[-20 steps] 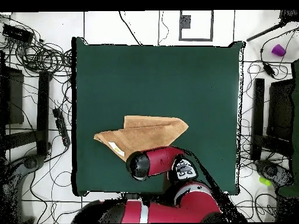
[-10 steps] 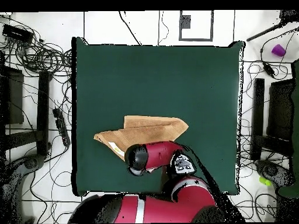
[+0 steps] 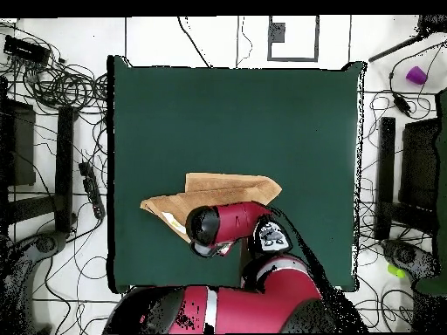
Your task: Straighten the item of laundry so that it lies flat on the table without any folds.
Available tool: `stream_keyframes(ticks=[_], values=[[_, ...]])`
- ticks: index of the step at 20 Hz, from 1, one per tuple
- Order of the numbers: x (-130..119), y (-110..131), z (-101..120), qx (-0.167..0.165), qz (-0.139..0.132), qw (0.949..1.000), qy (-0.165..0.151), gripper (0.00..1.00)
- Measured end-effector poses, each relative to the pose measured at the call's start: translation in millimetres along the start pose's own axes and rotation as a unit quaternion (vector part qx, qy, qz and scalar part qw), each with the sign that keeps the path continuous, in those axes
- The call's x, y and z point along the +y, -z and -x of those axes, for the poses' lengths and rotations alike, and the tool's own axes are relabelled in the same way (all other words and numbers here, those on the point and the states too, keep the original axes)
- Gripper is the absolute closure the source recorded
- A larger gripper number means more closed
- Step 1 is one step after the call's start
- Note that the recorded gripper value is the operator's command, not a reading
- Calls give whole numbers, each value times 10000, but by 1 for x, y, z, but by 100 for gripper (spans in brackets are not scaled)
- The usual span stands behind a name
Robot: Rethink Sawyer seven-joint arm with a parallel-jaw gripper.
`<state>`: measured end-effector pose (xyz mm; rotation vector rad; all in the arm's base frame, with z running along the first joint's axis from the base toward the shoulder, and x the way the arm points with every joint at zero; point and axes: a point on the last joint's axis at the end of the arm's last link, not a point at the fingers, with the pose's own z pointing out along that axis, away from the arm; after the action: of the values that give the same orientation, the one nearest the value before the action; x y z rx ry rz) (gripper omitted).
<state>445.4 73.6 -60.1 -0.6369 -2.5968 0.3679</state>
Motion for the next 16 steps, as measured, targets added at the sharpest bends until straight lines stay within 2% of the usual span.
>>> stream_keyframes(ticks=[3,5,6,12,13,16], values=[[4,0,3,94,-187,9996,210,100],[10,0,5,173,-525,9963,661,100],[12,-1,6,204,-709,9931,913,0],[3,0,11,185,-1264,9808,1475,0],[0,-3,13,137,-1411,9753,1695,0],[3,-5,13,99,-1607,9626,2181,0]])
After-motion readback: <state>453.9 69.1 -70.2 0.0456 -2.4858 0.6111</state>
